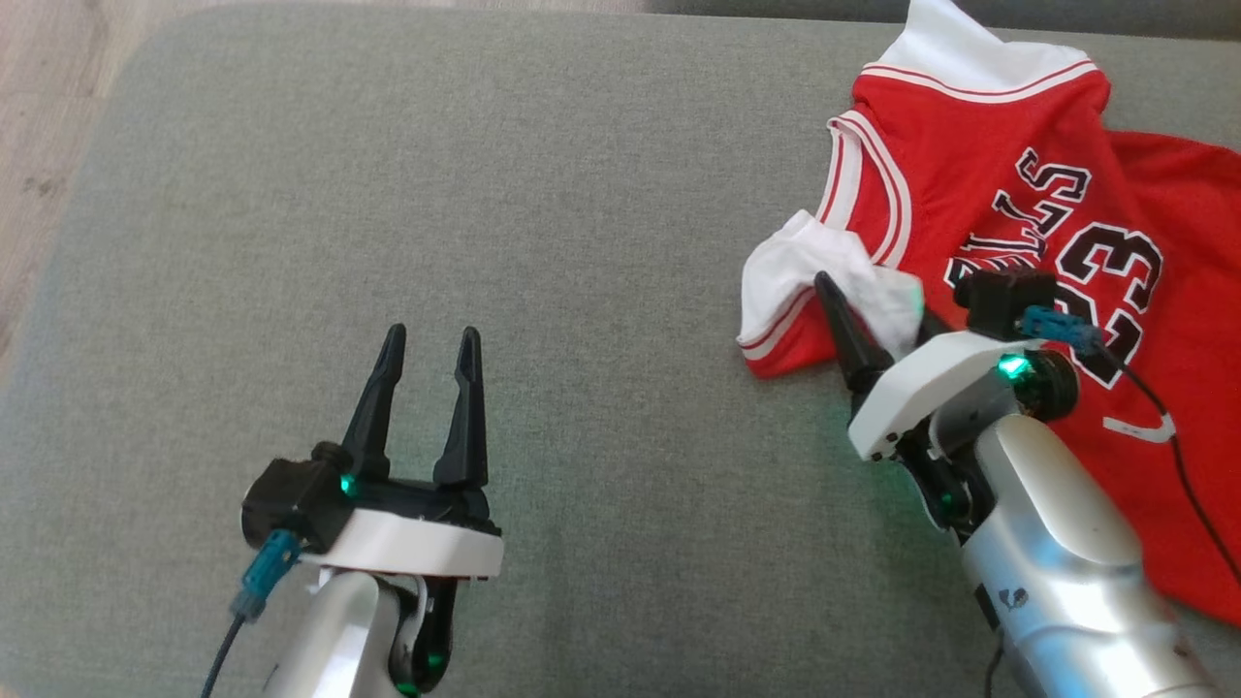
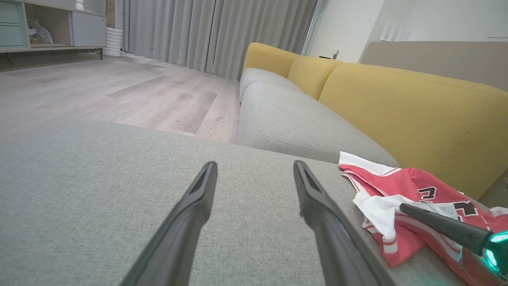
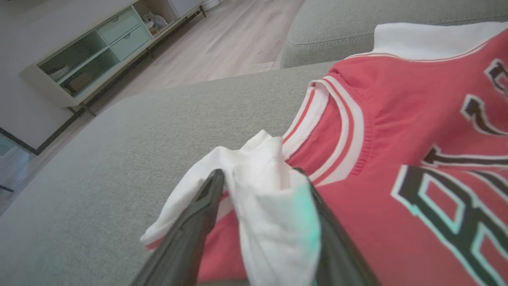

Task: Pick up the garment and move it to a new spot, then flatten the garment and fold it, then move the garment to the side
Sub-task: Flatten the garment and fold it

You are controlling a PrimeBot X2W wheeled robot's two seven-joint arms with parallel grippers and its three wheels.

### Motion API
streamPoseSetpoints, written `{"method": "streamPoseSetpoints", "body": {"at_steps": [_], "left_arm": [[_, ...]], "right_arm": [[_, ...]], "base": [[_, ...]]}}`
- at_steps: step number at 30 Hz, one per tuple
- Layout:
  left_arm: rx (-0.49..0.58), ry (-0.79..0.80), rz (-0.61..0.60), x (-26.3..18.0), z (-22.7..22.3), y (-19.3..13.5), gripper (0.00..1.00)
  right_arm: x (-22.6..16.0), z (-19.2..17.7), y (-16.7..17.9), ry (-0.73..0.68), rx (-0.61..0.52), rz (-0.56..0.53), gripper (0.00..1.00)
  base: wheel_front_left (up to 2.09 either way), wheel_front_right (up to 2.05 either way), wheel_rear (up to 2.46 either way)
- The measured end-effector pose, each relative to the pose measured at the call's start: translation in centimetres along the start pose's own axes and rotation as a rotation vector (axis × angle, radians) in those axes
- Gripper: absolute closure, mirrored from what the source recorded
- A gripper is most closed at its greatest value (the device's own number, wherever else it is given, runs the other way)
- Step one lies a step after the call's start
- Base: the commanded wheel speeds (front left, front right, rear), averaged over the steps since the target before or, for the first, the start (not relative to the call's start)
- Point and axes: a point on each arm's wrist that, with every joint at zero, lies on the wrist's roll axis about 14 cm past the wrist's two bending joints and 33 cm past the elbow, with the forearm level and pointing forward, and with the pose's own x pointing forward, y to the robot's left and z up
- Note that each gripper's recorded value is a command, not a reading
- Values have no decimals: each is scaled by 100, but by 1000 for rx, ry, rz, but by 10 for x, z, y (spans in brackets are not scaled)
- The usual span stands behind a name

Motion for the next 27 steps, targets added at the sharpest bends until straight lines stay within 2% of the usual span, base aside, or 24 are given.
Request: {"method": "streamPoseSetpoints", "body": {"at_steps": [5, 10, 13, 18, 20, 21, 27], "left_arm": [[1, -6, -6, 1, 2, -3, 0], [9, -25, -10, 2, 8, -4, 0], [9, -43, -10, 2, 14, -5, 0], [18, -65, -29, 1, 22, -11, 0], [17, -70, -35, -2, 24, -14, 0], [15, -71, -38, -5, 24, -16, 0], [12, -72, -43, -17, 24, -20, 0]], "right_arm": [[-3, 4, 11, -24, -35, 49, 100], [-10, 30, 26, -156, -108, 109, 100], [-15, 46, 42, -229, -167, 154, 100], [-28, 48, 74, -271, -283, 241, 100], [-34, 37, 86, -252, -336, 276, 100], [-42, 20, 96, -221, -375, 309, 100], [-67, -41, 107, -83, -422, 349, 100]], "base": [[0, 0, 0], [0, 0, 0], [0, 0, 0], [0, 0, 0], [0, 0, 0], [0, 0, 0], [0, 0, 0]]}}
